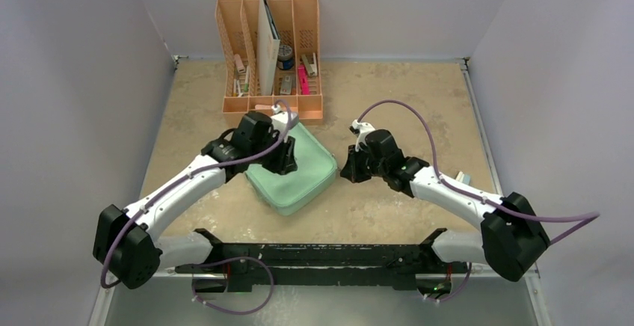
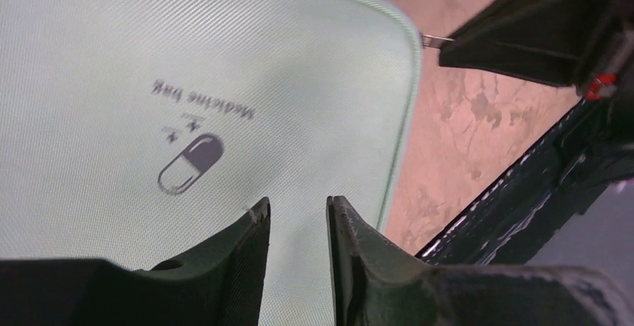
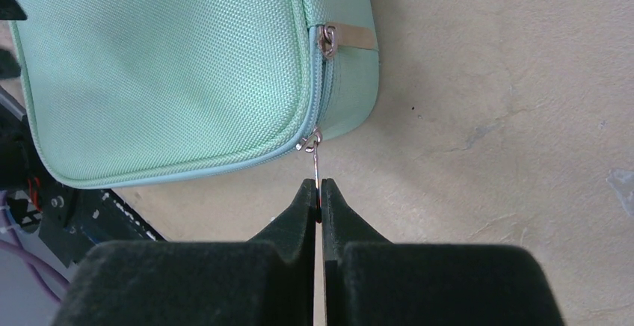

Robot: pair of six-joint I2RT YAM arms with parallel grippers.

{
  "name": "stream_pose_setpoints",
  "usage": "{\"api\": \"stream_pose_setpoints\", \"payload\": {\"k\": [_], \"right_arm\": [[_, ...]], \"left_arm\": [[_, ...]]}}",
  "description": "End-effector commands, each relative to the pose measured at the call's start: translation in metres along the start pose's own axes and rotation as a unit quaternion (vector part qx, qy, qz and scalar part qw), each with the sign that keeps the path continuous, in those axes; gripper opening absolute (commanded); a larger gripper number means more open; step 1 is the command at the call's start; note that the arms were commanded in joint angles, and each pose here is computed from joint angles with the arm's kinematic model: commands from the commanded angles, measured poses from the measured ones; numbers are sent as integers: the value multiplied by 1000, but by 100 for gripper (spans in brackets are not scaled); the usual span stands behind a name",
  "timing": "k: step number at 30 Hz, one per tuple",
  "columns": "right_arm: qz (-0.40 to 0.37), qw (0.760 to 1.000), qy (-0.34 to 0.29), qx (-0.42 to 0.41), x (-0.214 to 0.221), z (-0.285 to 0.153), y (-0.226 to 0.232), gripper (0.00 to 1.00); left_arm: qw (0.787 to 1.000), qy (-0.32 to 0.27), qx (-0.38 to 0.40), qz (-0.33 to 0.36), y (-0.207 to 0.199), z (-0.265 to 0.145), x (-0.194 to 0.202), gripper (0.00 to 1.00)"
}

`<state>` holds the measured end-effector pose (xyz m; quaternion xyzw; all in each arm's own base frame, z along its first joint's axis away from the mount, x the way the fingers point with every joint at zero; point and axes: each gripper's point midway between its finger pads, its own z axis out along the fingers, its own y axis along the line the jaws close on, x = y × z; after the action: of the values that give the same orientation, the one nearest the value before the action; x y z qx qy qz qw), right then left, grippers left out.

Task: Organize the medicine kit
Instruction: Zip the medicine box at the center of the board.

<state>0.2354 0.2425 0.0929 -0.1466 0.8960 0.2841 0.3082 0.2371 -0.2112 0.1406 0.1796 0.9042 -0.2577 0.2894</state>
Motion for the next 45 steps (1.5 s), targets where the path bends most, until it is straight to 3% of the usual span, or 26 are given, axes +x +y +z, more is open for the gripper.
{"api": "stream_pose_setpoints", "payload": {"k": [1, 15, 30, 33, 36, 45], "right_arm": [[12, 1000, -12, 22, -3, -6, -8, 0], [40, 999, 9, -29, -3, 1, 13, 0], [42, 999, 12, -29, -2, -3, 15, 0], [48, 998, 9, -28, -3, -1, 15, 0], [64, 998, -1, -13, -10, -1, 10, 0], [61, 996, -42, 40, -43, -9, -20, 0]], "left_arm": [[974, -5, 27, 224, -27, -1, -12, 34], [894, 35, -49, 443, -69, 40, 33, 41], [862, 26, -141, 486, -48, 65, 41, 41], [858, 37, -159, 488, -42, 67, 46, 33], [856, 48, -185, 479, -33, 63, 52, 2], [851, 80, -181, 486, -26, 53, 85, 0]]}}
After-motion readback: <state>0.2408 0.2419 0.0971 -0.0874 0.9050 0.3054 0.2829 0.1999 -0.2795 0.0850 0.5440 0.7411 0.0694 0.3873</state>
